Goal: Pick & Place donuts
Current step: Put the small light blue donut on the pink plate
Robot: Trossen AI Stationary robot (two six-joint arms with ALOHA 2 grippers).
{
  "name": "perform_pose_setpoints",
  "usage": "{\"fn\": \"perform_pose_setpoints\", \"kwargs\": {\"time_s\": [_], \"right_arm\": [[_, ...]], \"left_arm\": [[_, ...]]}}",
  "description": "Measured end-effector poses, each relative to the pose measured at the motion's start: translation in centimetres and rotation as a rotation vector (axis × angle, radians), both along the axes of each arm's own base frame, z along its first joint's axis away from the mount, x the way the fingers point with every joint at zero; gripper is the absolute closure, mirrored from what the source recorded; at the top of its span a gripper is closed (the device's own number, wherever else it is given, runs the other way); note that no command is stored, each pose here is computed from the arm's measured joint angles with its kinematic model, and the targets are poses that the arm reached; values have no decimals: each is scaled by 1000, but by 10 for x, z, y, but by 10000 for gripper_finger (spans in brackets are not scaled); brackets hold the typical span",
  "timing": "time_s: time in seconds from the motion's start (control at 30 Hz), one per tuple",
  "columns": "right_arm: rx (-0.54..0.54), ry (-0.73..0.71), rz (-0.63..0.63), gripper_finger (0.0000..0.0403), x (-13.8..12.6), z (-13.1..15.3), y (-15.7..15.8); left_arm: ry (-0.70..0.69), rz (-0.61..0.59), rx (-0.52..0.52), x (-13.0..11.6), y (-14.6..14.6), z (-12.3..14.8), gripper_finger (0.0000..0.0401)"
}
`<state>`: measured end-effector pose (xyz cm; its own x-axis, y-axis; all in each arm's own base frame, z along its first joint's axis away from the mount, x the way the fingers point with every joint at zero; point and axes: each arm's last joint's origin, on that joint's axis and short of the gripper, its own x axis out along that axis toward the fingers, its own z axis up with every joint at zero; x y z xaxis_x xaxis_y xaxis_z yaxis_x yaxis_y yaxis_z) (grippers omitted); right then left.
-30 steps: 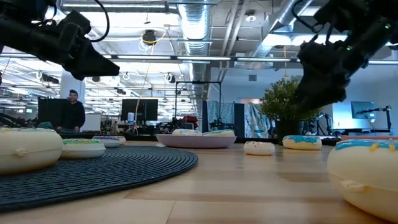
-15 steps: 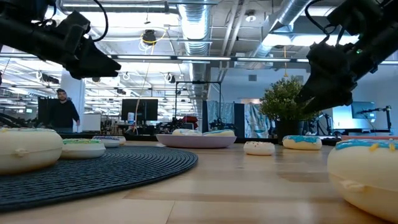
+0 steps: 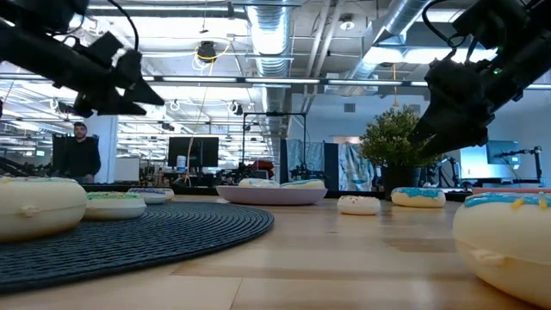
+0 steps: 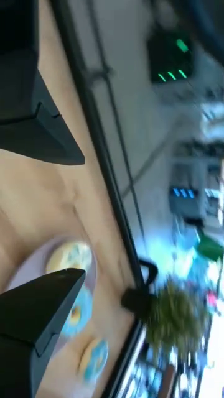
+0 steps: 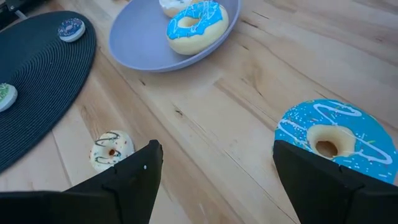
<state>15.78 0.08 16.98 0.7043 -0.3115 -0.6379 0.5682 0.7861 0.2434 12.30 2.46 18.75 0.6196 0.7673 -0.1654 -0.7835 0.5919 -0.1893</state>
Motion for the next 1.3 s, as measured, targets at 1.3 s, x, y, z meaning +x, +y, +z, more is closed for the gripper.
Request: {"fn": "perform_pose_setpoints", "kwargs": {"time_s": [1.3], "right_arm": [[-1, 5, 1, 107, 0, 0, 0]], "left_arm": [[556, 37, -661, 88, 74, -33, 122]]}}
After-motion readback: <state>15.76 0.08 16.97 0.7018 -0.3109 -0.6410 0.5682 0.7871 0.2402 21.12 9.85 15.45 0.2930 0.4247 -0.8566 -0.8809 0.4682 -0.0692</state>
